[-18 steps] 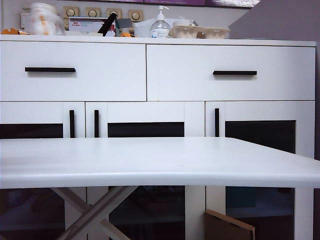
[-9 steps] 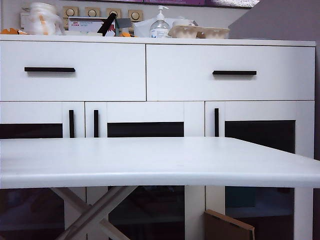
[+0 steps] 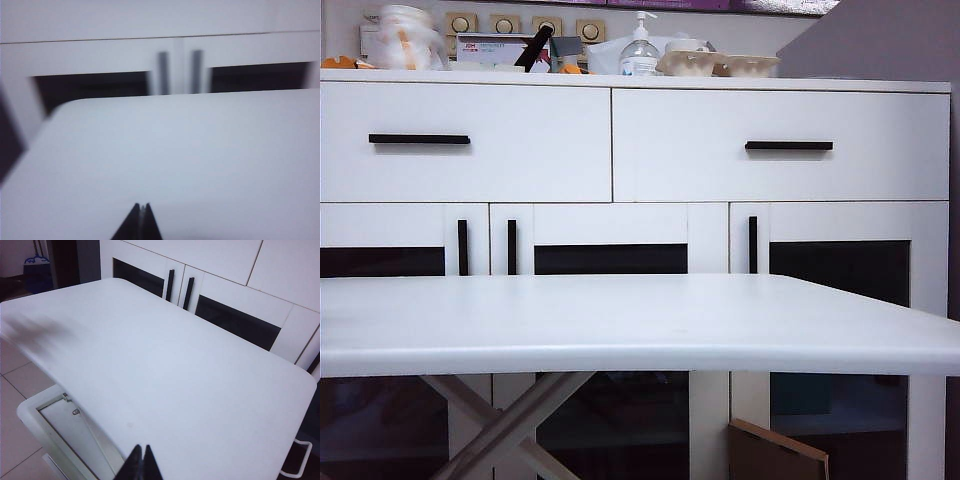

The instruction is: Pick up a can of beer from the white table, open the left drawer, place the beer inside the drawer, and finally close the drawer.

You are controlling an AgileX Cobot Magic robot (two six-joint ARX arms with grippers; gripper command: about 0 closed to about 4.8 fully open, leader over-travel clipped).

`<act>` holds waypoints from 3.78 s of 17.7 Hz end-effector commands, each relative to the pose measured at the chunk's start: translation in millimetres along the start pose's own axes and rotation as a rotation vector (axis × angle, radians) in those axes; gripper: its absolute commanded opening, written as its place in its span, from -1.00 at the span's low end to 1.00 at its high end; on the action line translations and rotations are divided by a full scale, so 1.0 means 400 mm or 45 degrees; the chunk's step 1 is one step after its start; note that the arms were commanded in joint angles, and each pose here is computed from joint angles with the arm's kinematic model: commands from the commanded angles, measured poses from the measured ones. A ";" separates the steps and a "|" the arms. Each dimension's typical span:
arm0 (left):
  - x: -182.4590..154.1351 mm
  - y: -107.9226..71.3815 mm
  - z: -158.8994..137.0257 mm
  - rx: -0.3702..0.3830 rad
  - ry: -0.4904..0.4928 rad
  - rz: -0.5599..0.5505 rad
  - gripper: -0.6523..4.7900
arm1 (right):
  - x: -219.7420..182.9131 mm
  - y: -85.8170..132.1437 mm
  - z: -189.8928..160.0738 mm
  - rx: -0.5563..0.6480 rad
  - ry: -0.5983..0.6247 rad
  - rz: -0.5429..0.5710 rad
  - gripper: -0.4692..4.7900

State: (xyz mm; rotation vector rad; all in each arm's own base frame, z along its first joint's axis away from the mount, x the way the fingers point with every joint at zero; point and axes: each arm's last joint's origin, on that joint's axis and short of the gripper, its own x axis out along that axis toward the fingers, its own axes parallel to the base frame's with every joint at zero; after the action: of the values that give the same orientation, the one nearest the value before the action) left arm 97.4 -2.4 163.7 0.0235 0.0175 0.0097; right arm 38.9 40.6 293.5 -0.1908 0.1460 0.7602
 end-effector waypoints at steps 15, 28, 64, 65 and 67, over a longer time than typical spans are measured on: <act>0.000 -0.003 -0.001 0.005 0.011 -0.055 -0.78 | -0.002 0.000 0.006 0.004 -0.027 0.003 -0.84; 0.000 -0.003 -0.002 0.005 0.018 -0.060 -0.78 | 0.115 -0.109 -0.191 0.102 -0.324 -0.924 -0.84; 0.000 -0.003 -0.005 0.005 0.029 -0.065 -0.78 | 0.114 -0.120 -0.317 0.271 -0.223 -1.000 -0.84; 0.000 -0.003 -0.005 0.005 0.029 -0.065 -0.78 | 0.114 -0.120 -0.317 0.271 -0.223 -1.000 -0.84; 0.000 -0.003 -0.004 0.005 0.029 -0.065 -0.78 | 0.114 -0.120 -0.317 0.271 -0.223 -1.000 -0.84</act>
State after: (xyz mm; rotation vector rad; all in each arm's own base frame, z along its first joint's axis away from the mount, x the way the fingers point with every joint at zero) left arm 97.3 -3.8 160.7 0.0271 0.0485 -0.0392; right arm 96.8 8.7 166.5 0.0237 -0.0118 -0.0239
